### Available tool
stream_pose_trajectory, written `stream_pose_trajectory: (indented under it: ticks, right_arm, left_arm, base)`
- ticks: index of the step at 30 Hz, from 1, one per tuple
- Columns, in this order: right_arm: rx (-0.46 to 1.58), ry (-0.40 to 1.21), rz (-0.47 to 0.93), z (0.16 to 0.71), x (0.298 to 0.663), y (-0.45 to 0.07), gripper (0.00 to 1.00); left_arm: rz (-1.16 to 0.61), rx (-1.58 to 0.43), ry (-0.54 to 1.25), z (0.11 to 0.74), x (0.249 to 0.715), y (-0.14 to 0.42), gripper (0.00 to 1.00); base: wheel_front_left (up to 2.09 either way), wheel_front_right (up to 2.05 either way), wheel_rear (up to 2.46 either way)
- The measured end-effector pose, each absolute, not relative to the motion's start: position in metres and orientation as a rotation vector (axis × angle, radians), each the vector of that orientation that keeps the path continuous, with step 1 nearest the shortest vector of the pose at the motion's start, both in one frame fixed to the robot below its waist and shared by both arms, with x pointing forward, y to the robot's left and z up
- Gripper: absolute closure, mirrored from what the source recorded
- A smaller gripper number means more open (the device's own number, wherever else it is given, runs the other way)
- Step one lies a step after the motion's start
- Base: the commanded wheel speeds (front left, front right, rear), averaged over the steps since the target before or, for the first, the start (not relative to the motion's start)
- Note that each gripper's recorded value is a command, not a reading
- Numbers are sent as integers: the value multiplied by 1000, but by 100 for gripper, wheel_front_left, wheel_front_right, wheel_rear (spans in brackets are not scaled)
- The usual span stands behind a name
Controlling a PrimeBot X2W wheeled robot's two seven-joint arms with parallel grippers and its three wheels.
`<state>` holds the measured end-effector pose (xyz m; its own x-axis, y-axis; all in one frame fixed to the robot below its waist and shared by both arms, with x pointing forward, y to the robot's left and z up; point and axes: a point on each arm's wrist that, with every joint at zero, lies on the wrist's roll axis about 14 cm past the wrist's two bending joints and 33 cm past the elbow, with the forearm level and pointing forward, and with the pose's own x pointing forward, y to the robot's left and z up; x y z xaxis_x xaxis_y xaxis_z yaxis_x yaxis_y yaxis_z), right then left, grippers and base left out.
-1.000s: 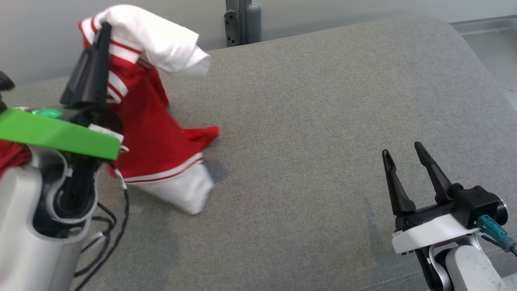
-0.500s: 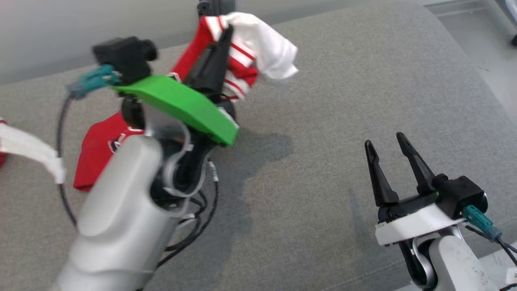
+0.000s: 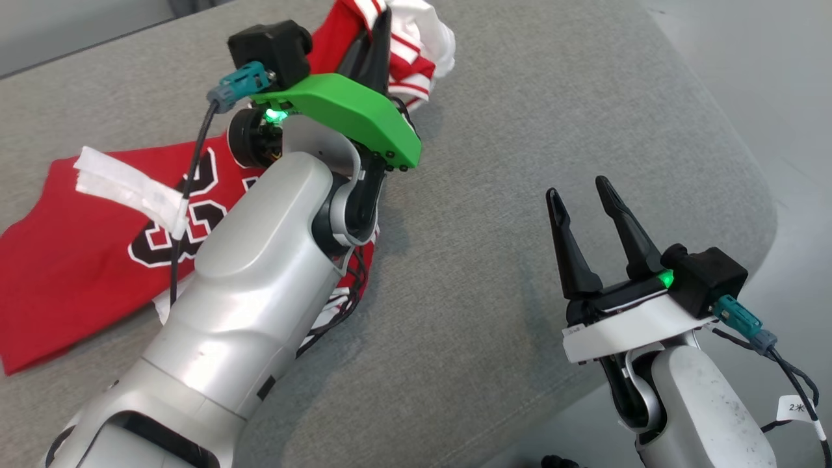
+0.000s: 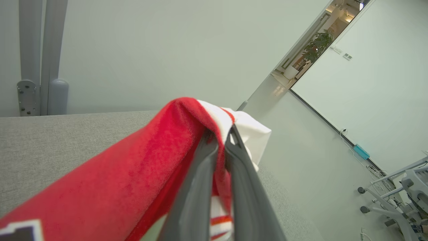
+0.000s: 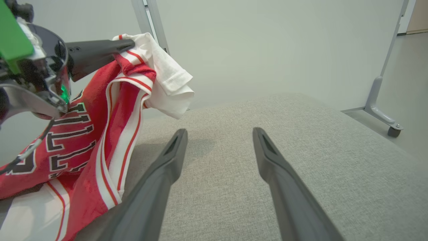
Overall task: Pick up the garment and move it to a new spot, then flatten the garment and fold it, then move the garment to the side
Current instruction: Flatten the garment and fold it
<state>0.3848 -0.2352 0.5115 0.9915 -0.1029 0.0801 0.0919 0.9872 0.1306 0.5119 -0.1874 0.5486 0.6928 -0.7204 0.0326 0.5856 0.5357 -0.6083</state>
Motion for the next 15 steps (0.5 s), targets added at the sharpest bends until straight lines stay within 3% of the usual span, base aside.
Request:
stream_pose_trajectory:
  ticks: [1, 2, 3, 4, 15]
  right_arm:
    - [126, -75, -113, 508, 382, -239, 0]
    - [120, -61, -130, 504, 379, -244, 0]
    - [116, -50, -143, 501, 377, -247, 0]
    - [119, -41, -157, 499, 375, -251, 0]
    - [87, 14, -226, 482, 361, -269, 0]
  left_arm:
    - [-781, -674, 233, 549, 514, -192, 97]
    - [-800, -705, 235, 550, 514, -199, 72]
    - [-815, -716, 246, 548, 512, -207, 54]
    - [-828, -720, 259, 544, 510, -213, 0]
    - [-947, -481, 324, 483, 470, -226, 0]
  base:
    - [0, 0, 0]
    - [0, 0, 0]
    - [0, 0, 0]
    - [0, 0, 0]
    - [0, 0, 0]
